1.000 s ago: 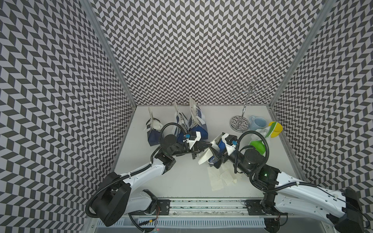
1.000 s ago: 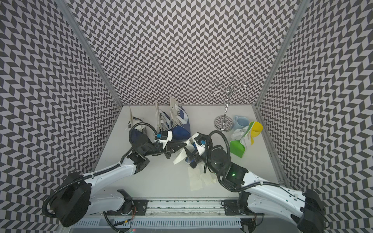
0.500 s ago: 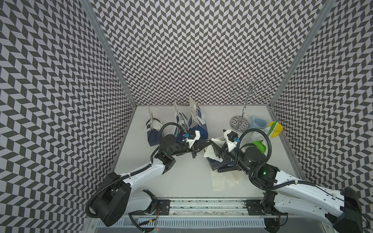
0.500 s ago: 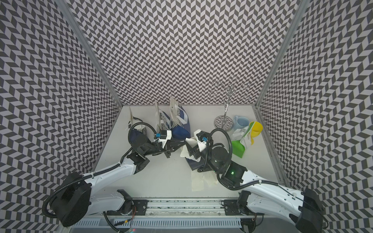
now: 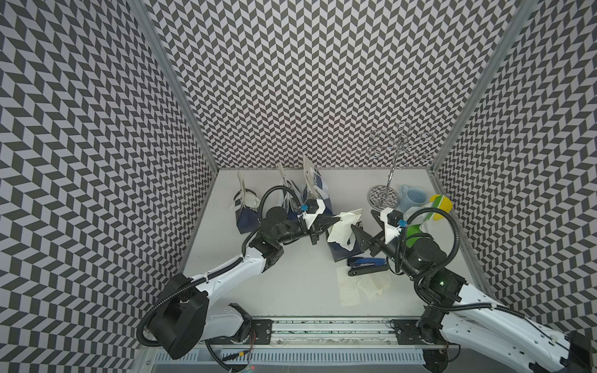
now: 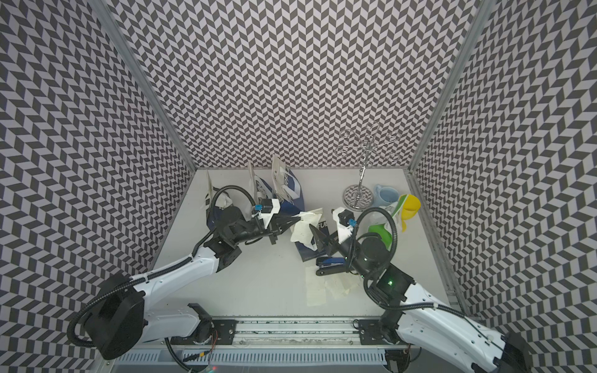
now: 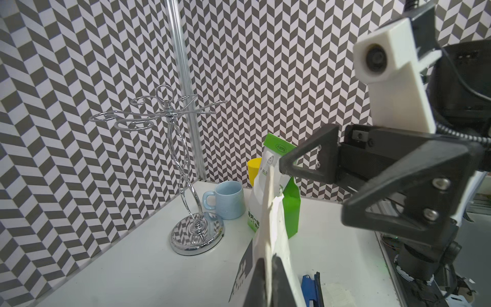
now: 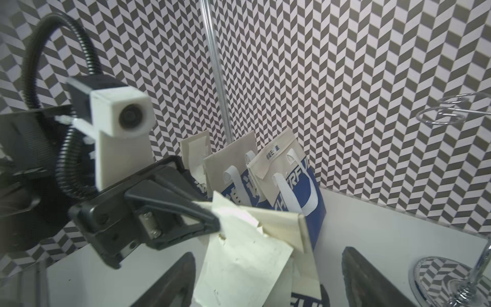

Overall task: Staple the receipts to the bags
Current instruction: Adjust the receipt in the takeout bag.

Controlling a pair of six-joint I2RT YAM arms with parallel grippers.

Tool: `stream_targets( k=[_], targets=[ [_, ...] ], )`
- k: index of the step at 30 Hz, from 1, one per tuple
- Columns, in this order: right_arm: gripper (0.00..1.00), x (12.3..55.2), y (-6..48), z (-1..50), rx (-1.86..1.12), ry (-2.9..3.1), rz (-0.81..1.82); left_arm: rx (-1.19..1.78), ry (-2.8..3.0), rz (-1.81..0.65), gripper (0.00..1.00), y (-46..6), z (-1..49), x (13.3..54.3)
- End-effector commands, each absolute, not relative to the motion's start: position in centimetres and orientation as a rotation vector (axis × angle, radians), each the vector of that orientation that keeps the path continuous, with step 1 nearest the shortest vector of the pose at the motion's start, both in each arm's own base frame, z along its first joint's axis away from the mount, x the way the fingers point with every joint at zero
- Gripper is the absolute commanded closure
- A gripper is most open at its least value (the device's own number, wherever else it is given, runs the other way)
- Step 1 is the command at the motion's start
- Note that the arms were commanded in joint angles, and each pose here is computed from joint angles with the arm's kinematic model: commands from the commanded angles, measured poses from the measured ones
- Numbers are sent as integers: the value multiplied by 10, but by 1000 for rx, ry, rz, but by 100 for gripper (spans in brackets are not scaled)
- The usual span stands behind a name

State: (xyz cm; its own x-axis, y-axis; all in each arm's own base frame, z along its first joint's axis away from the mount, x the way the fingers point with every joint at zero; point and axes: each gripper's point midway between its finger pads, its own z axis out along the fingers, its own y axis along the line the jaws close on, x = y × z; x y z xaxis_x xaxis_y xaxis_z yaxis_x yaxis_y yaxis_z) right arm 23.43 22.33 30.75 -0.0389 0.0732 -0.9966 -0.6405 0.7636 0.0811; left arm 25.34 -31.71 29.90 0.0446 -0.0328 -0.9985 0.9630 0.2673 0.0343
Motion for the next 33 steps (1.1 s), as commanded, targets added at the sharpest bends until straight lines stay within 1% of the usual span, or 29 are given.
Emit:
stream_targets(
  k=[1, 5, 8, 11, 13, 16, 17, 19, 21, 24, 26, 28, 31, 33],
  targets=[
    [16, 228, 233, 293, -483, 1549, 727, 1019, 1263, -996, 100, -320, 304, 254],
    [15, 238, 239, 280, -407, 1573, 783, 1048, 1252, -1004, 100, -320, 302, 249],
    [15, 251, 239, 274, -352, 1590, 756, 1066, 1240, -1009, 100, -320, 301, 245],
    [15, 249, 247, 277, -403, 1564, 781, 1088, 1229, -1017, 100, -321, 299, 241],
    [17, 244, 252, 283, -451, 1530, 802, 1099, 1229, -1022, 100, -321, 296, 239],
    [23, 240, 254, 290, -481, 1499, 803, 1109, 1228, -1024, 100, -321, 294, 238],
    [28, 240, 253, 292, -483, 1494, 800, 1116, 1229, -1024, 100, -321, 293, 238],
    [43, 241, 252, 295, -481, 1485, 793, 1127, 1229, -1022, 100, -322, 290, 237],
    [66, 242, 252, 297, -481, 1485, 785, 1141, 1234, -1015, 100, -323, 287, 238],
    [92, 249, 249, 294, -460, 1509, 747, 1170, 1260, -1012, 100, -326, 283, 241],
    [99, 255, 246, 292, -439, 1524, 705, 1179, 1273, -1003, 100, -327, 281, 243],
    [100, 260, 245, 290, -442, 1537, 667, 1178, 1282, -994, 100, -327, 278, 245],
    [100, 265, 247, 289, -458, 1553, 630, 1168, 1284, -980, 95, -326, 279, 247],
    [100, 270, 245, 288, -443, 1568, 599, 1153, 1293, -969, 88, -325, 279, 249]
  ],
)
